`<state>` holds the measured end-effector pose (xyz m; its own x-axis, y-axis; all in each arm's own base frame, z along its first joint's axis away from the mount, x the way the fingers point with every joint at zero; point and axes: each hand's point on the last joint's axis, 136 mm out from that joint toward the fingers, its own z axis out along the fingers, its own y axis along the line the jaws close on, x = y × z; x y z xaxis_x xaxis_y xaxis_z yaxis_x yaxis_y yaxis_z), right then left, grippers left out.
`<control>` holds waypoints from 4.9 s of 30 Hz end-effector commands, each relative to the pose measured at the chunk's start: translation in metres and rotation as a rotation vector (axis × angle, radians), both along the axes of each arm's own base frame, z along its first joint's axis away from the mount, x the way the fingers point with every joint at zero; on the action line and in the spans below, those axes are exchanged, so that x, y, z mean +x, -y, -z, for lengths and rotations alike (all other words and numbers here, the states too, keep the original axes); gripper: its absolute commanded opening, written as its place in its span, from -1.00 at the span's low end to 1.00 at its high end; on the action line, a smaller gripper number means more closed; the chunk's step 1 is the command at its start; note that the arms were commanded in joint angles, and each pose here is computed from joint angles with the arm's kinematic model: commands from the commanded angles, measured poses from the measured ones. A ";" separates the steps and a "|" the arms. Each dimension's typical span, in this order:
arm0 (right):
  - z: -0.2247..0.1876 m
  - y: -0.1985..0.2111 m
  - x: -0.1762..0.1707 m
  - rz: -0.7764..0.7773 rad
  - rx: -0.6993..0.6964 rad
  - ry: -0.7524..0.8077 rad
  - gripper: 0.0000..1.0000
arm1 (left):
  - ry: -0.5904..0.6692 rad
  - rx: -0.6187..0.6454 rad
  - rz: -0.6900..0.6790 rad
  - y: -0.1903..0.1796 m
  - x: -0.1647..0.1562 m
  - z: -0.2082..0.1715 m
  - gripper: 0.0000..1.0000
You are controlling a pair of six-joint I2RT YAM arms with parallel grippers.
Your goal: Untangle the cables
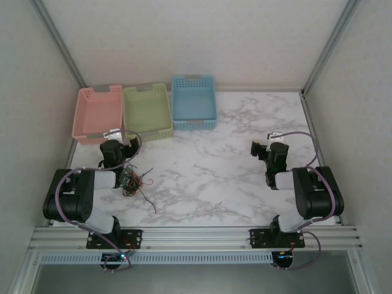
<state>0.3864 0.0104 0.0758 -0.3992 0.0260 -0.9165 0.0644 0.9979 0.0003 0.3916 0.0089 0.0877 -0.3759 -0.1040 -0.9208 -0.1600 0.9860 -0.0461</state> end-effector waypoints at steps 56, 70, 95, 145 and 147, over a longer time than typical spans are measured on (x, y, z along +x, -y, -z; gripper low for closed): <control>-0.086 -0.018 -0.074 0.065 0.439 -0.045 0.96 | -0.284 -0.230 -0.454 -0.049 -0.032 -0.181 1.00; -0.073 -0.024 -0.087 0.033 0.452 -0.042 0.90 | -0.594 -0.170 -0.233 -0.018 0.112 -0.108 0.70; -0.069 -0.025 -0.086 0.034 0.453 -0.055 0.87 | -0.781 -0.162 -0.181 -0.012 0.156 -0.006 0.37; -0.069 -0.025 -0.084 0.035 0.454 -0.063 0.84 | -0.733 -0.096 0.100 0.114 0.177 -0.012 -1.00; -0.068 -0.026 -0.084 0.031 0.454 -0.064 0.84 | -0.728 -0.105 0.104 0.120 0.177 -0.015 -1.00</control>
<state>0.3020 0.0330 0.1416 -0.4501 0.4245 -0.7856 0.1188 0.9004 0.4185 0.5673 -0.0815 0.0987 -0.8959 -0.1371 -0.4225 -0.1472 0.9891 -0.0087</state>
